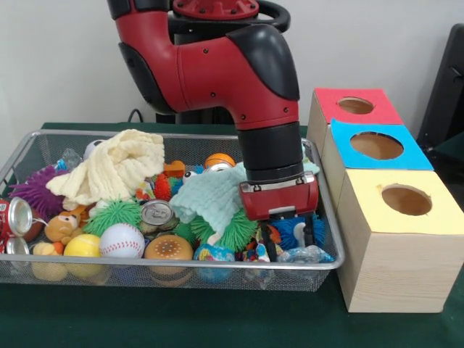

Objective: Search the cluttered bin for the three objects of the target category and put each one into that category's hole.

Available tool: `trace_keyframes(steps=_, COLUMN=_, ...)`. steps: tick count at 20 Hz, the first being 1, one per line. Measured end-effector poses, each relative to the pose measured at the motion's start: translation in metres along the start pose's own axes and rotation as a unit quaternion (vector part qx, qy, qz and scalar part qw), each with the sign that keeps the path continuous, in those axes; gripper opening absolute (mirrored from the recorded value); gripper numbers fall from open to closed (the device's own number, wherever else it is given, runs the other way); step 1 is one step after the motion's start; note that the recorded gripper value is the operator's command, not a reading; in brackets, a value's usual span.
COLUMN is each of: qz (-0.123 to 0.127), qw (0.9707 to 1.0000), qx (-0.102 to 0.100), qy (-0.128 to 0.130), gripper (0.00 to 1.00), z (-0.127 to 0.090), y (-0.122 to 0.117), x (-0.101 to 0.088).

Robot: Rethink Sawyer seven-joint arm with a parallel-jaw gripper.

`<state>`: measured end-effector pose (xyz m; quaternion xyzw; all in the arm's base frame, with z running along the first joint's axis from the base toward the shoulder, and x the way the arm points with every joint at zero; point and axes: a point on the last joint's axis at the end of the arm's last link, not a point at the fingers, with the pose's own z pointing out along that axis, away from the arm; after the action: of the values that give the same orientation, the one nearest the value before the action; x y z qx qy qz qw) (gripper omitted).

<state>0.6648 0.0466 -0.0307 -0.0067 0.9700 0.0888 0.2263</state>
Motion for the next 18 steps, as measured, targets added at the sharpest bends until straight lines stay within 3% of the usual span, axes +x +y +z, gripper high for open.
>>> trace_keyframes(steps=11, qz=-0.022, qw=0.9992, qx=-0.002, qy=-0.034, gripper=1.0, z=-0.0024, y=0.0011, x=0.0052)
trace_keyframes(steps=18, qz=-0.036, qw=0.9984, qx=0.009, qy=-0.042, gripper=1.0, z=-0.0028, y=0.0044, x=0.0082)
